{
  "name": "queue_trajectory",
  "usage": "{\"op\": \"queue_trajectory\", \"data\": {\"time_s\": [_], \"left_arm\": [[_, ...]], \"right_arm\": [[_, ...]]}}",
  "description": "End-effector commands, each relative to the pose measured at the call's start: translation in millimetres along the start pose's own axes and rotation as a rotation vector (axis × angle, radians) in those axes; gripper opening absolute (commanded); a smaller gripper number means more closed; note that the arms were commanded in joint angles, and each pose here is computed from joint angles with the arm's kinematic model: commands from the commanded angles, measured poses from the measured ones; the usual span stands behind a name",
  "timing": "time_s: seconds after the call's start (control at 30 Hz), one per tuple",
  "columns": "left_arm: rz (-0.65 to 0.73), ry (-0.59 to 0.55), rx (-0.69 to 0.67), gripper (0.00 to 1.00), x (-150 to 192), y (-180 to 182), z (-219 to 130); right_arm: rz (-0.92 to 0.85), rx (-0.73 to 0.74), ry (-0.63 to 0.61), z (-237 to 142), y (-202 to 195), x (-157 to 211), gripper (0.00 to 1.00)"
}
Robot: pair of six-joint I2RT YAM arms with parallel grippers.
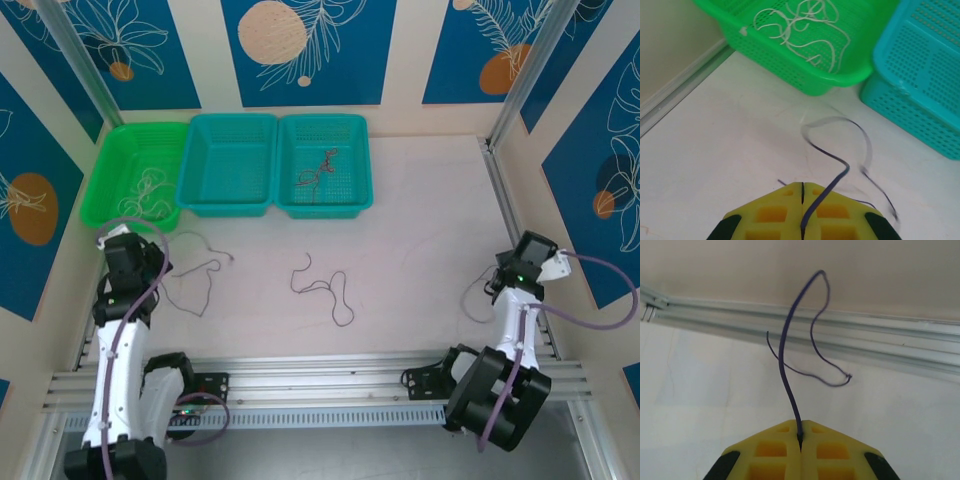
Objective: Untangle the cables
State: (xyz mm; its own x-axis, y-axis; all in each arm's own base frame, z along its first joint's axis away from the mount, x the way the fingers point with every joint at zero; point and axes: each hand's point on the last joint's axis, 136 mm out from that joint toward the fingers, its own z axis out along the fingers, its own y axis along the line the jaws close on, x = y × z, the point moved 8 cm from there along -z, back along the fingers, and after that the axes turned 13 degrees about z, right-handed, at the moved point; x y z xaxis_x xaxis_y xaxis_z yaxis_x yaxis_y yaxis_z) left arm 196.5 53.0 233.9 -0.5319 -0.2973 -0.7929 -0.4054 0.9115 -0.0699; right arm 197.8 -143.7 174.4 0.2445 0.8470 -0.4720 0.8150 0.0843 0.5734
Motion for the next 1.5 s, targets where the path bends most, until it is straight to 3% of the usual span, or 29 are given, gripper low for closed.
{"op": "queue_trajectory", "data": {"time_s": [0.0,0.13,0.23,0.57,0.83,1.17,1.3,1.47], "left_arm": [[0.000,-0.062,0.097,0.00,-19.2,-6.7,-3.6],[-0.007,-0.153,0.418,0.00,-36.5,-36.9,-12.4],[-0.022,-0.210,0.552,0.00,-54.9,-50.3,-34.1],[-0.033,-0.389,0.728,0.00,-146.9,-74.5,-127.5],[-0.010,-0.543,0.722,0.00,-250.1,-90.8,-150.4],[0.014,-0.698,0.767,0.00,-369.5,-120.6,-148.7],[-0.013,-0.682,0.810,0.00,-380.8,-144.1,-111.6],[0.080,-0.592,0.738,0.00,-371.8,-186.1,-40.7]], "right_arm": [[-0.015,-0.156,0.136,-2.4,20.2,14.0,0.00],[-0.198,-0.324,0.328,-32.0,55.7,62.6,0.00],[-0.302,-0.400,0.393,-65.5,67.7,94.4,0.00],[-0.526,-0.525,0.607,-133.7,56.3,162.2,0.00],[-0.608,-0.526,0.657,-150.4,46.1,182.4,0.00],[-0.633,-0.537,0.660,-154.5,53.1,185.2,0.00],[-0.646,-0.533,0.664,-151.8,54.6,190.3,0.00],[-0.675,-0.529,0.677,-149.8,54.9,195.5,0.00]]}}
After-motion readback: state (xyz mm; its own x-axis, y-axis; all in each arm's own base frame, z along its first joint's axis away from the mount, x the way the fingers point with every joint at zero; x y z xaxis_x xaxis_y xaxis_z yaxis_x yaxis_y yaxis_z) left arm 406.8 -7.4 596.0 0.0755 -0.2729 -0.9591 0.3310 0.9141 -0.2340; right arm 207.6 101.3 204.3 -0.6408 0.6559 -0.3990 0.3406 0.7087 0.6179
